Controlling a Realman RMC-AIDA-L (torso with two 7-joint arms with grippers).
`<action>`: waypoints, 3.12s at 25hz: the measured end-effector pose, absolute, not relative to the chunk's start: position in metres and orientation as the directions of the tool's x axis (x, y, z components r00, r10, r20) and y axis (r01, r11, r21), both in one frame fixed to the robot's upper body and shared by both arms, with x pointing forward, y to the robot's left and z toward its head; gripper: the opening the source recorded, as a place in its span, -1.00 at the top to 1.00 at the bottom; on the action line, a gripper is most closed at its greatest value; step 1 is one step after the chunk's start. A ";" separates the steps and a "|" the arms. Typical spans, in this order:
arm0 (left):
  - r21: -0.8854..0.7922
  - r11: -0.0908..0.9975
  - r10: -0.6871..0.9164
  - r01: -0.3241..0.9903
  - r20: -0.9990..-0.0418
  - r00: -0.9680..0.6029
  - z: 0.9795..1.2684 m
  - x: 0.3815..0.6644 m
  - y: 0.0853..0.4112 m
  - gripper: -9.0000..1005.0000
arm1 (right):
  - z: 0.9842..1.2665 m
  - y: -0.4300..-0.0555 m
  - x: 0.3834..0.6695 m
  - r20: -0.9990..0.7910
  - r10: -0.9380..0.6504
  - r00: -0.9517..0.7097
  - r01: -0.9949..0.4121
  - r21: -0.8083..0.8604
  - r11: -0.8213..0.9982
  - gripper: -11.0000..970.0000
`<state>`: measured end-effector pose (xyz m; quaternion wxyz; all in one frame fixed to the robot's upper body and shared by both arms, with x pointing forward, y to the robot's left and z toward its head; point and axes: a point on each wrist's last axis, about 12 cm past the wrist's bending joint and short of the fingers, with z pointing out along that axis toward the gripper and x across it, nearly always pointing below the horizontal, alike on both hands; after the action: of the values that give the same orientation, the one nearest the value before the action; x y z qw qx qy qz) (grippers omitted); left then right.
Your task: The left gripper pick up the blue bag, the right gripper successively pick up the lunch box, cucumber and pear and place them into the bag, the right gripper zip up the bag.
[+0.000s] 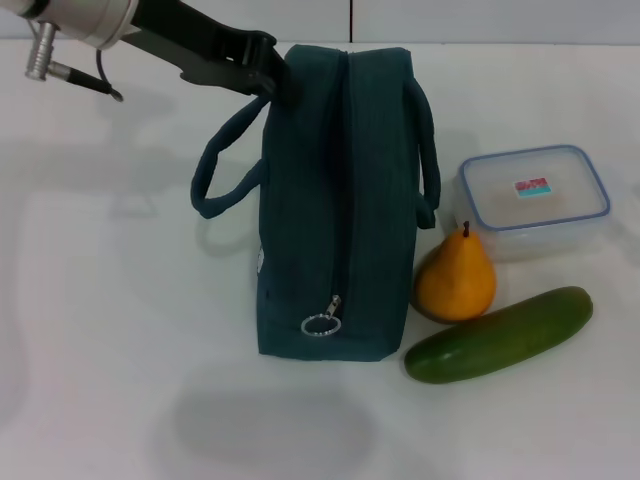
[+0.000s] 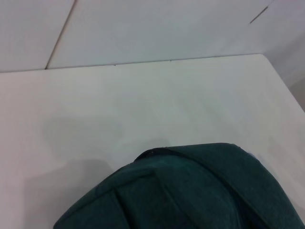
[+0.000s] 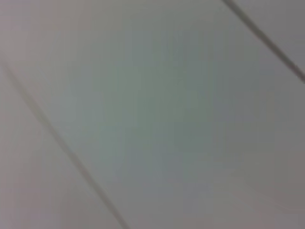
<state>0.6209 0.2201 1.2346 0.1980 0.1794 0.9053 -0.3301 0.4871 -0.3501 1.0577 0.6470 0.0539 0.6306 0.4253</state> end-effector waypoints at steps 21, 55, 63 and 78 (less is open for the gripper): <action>-0.524 0.698 0.213 0.488 -0.500 -0.840 1.232 0.618 0.218 0.84 | 1.009 -0.301 0.507 -0.367 0.846 -0.387 -0.084 0.927 0.365 -0.74; -0.527 0.678 0.231 0.511 -0.507 -0.830 1.229 0.614 0.220 0.84 | 1.013 -0.275 0.524 -0.346 0.810 -0.473 -0.087 0.934 0.348 -0.02; -0.529 0.678 0.231 0.511 -0.506 -0.831 1.228 0.614 0.220 0.84 | 1.009 -0.278 0.517 -0.341 0.814 -0.470 -0.073 0.934 0.349 0.42; -0.529 0.679 0.231 0.509 -0.505 -0.832 1.227 0.613 0.222 0.84 | 1.020 -0.290 0.521 -0.382 0.818 -0.431 -0.143 0.923 0.356 0.53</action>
<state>0.6130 0.2218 1.2270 0.2031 0.2070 0.8935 -0.3429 0.5205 -0.2897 1.0196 0.4715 0.2497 0.6751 0.5095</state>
